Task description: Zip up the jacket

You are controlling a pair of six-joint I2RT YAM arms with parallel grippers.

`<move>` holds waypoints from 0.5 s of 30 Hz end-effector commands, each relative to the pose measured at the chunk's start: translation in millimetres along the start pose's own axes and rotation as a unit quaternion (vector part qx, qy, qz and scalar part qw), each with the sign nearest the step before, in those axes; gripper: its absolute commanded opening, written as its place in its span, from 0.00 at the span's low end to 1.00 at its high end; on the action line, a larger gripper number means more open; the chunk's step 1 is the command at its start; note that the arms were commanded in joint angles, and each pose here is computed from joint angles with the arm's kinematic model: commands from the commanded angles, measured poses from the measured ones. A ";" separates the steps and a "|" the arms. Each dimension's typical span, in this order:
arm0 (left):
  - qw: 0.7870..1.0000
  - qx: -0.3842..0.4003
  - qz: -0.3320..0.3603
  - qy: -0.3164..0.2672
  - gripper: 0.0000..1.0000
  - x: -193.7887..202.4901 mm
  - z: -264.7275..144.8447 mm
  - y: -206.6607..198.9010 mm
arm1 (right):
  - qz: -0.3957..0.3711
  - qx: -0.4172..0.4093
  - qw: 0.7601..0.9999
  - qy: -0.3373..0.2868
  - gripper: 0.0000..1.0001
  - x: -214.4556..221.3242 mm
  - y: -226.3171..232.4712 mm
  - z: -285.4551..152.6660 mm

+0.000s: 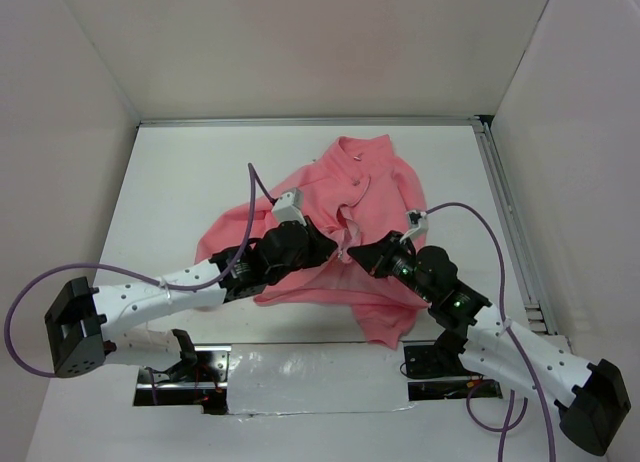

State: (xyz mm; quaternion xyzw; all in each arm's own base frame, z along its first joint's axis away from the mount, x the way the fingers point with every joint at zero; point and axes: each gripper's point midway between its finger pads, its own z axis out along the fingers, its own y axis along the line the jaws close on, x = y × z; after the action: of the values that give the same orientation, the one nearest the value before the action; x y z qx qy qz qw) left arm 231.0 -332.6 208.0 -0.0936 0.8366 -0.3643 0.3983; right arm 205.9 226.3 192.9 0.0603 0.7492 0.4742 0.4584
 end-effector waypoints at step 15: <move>0.995 0.096 0.012 0.011 0.00 7.6 -22.0 -30.4 | 0.003 -0.074 0.995 -0.066 0.00 -35.1 42.5 -3.3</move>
State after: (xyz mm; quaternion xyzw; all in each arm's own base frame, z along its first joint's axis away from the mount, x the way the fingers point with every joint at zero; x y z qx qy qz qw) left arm 221.2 -332.1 208.3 -0.0735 0.8252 -0.3837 0.4081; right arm 207.2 226.1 203.5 0.0702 0.7434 0.4795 0.4610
